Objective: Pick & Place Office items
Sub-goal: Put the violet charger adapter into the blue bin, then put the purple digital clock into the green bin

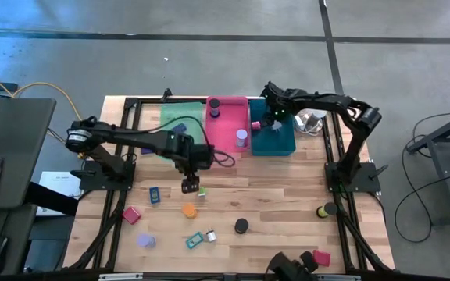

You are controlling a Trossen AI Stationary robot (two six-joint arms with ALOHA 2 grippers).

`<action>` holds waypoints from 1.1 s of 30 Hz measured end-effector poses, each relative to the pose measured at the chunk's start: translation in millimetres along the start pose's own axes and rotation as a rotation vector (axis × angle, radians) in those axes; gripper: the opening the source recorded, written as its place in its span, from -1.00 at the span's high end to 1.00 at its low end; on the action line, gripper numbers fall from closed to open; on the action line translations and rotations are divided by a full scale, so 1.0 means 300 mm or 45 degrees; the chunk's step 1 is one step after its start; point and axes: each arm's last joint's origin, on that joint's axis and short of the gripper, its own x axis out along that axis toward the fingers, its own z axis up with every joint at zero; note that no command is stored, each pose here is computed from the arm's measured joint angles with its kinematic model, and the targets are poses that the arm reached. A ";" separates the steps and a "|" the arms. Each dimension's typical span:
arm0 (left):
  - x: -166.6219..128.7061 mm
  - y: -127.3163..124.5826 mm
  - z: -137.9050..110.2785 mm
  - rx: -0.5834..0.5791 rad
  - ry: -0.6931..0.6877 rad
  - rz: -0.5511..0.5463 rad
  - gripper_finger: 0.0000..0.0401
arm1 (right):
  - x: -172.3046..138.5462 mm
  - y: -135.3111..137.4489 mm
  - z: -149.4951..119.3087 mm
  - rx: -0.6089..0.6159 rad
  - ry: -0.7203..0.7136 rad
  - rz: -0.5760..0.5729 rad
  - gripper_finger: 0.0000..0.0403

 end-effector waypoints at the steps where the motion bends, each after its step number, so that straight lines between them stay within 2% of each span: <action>1: 0.001 -0.012 -0.001 0.008 -0.007 0.000 -0.27 | 0.000 -0.004 0.001 0.017 -0.001 -0.004 0.00; 6: 0.004 -0.057 -0.011 0.023 -0.022 0.053 -0.27 | 0.000 -0.005 0.002 0.035 0.002 0.000 0.00; 7: 0.004 -0.064 -0.013 0.030 -0.026 0.064 -0.27 | 0.000 -0.004 0.002 0.043 0.002 0.002 -0.05; 13: 0.006 -0.097 -0.022 0.042 -0.035 0.071 -0.27 | 0.000 -0.005 0.003 0.062 -0.006 -0.005 -0.69; 17: 0.006 -0.109 -0.026 0.046 -0.038 0.082 -0.27 | -0.003 0.001 0.016 -0.004 -0.070 -0.009 -0.94; 21: 0.006 -0.112 -0.027 0.047 -0.037 0.081 -0.27 | -0.039 0.003 0.024 -0.039 -0.114 0.029 -0.90; 25: 0.006 -0.111 -0.028 0.046 -0.033 0.083 -0.27 | -0.117 0.001 0.030 -0.025 -0.190 0.086 -0.83; 33: 0.033 -0.098 -0.047 0.048 -0.007 0.165 -0.27 | -0.356 0.005 0.007 -0.047 -0.397 0.307 -0.79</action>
